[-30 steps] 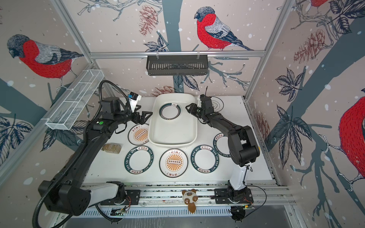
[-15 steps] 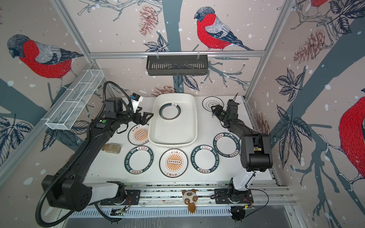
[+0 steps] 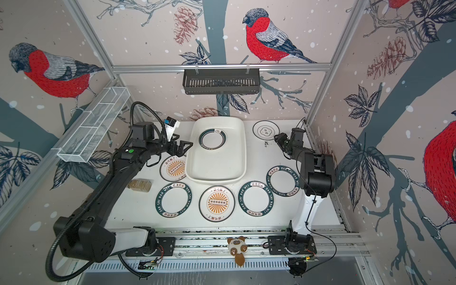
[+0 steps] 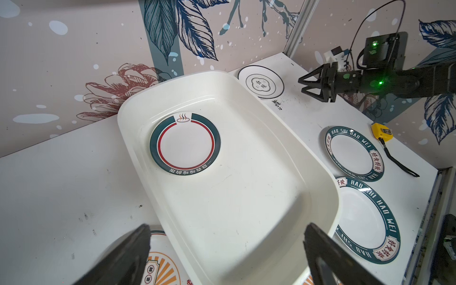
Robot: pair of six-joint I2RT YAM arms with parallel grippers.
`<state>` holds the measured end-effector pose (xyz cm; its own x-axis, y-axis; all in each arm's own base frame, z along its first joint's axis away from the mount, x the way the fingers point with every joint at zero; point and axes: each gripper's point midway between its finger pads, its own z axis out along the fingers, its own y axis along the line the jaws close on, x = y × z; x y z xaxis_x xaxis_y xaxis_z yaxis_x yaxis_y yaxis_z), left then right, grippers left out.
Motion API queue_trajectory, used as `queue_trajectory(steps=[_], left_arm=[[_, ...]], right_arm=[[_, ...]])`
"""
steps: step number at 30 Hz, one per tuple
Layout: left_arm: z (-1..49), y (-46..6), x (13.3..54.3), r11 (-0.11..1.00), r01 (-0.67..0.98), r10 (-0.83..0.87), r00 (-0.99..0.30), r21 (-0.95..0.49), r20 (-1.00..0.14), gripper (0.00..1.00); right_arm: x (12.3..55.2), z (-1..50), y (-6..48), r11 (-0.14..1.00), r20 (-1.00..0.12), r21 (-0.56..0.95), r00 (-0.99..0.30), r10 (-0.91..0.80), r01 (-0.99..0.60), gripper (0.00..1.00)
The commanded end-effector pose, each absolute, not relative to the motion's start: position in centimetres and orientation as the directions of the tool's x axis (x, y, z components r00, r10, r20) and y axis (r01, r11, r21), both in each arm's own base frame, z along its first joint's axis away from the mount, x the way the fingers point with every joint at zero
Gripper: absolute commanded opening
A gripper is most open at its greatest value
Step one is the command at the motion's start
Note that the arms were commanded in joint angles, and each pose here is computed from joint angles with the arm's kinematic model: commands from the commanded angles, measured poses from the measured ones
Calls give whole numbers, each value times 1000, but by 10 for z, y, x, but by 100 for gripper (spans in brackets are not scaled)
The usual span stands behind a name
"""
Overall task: Place the plates into the plastic bin on the countertop
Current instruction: Place the plate in the plastic bin, then pick up the plate from the top-right of the table.
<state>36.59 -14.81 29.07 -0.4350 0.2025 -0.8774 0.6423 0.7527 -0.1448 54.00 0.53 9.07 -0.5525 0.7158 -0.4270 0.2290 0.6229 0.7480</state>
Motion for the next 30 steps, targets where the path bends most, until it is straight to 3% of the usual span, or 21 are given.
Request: queue_trajectory(steps=[1, 20, 30], left_arm=[[293, -152, 364, 732, 665, 207, -421, -146, -883, 96], [291, -150, 370, 745, 652, 211, -430, -140, -878, 96], [290, -151, 370, 743, 654, 209, -430, -143, -878, 96]], right_arm=[[549, 84, 2, 637, -444, 738, -551, 706, 221, 52], [614, 48, 10, 620, -402, 749, -583, 706, 234, 48], [616, 25, 0, 617, -372, 726, -582, 724, 304, 42]])
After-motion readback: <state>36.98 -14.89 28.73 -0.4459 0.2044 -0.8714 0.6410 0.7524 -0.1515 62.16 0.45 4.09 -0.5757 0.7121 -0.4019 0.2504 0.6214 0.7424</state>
